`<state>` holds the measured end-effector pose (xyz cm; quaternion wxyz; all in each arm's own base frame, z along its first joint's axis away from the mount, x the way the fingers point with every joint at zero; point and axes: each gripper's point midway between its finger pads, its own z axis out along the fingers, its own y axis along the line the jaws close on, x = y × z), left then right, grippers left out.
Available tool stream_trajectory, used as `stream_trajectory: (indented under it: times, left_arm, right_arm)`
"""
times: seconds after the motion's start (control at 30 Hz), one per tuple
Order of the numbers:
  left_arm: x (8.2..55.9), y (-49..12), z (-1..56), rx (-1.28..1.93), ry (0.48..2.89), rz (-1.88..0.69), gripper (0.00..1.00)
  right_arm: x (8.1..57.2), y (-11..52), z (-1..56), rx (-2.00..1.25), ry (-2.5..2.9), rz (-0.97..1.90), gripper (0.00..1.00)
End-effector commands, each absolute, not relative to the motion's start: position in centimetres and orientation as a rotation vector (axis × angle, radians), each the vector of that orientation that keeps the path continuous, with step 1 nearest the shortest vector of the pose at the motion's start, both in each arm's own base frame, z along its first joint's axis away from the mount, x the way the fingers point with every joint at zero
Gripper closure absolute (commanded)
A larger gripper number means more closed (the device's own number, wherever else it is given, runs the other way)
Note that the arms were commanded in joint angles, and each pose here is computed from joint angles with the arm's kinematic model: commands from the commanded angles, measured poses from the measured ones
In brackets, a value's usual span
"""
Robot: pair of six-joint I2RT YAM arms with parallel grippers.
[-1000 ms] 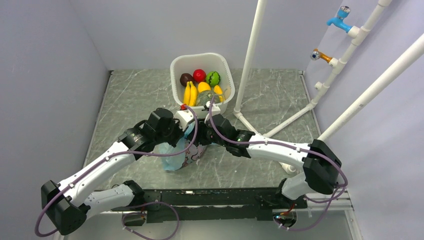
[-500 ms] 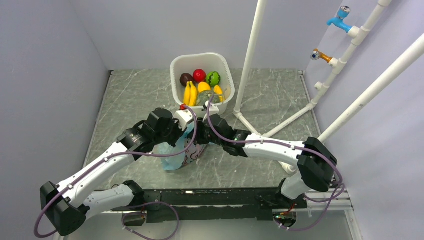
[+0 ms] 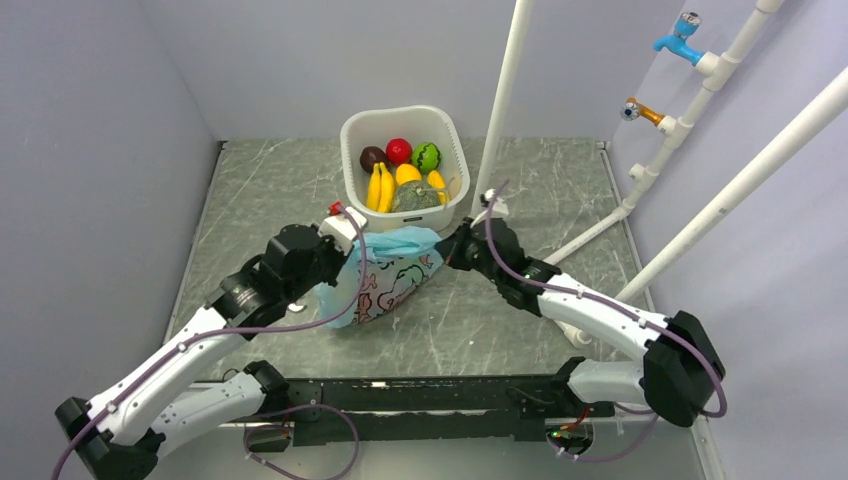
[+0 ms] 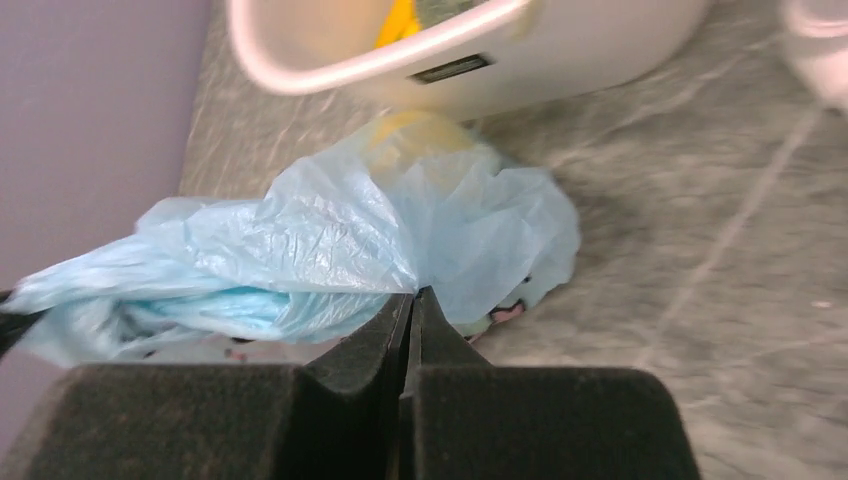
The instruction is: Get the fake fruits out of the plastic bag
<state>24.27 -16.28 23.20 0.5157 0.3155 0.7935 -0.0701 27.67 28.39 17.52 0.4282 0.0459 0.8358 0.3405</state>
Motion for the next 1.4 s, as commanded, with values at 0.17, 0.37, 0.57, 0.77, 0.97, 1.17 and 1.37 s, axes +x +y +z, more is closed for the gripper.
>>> stream_trajectory:
  times: [0.17, 0.37, 0.57, 0.77, 0.97, 1.17, 1.37]
  left_arm:
    - [25.2, -13.2, 26.2, 0.558, 1.799, -0.059, 1.00]
    - [25.2, -13.4, 25.9, 0.571, 1.820, -0.059, 1.00]
    - [25.0, -13.7, 26.2, 0.564, 1.812, -0.088, 0.91]
    - [23.0, -17.2, 26.8, 0.704, 1.729, -0.319, 0.24]
    - [22.2, -20.7, 27.9, 0.837, 1.694, -0.475, 0.14]
    - [24.2, -23.0, 29.0, 0.988, 1.806, -0.447, 0.29]
    - [24.9, -24.7, 25.6, 1.129, 1.812, -0.460, 0.29]
  right_arm:
    - [29.3, 21.4, 15.6, 0.239, 2.099, 0.741, 1.00]
    - [29.2, 20.7, 15.6, 0.229, 2.112, 0.724, 1.00]
    - [28.3, 22.7, 16.3, 0.085, 2.139, 0.810, 1.00]
    - [27.2, 23.7, 16.8, -0.079, 2.188, 0.791, 0.81]
    - [25.6, 23.6, 18.9, -0.296, 2.172, 0.582, 0.41]
    - [23.5, 24.1, 21.2, -0.521, 2.067, 0.348, 0.30]
    - [21.9, 24.9, 23.2, -0.645, 1.874, 0.413, 0.38]
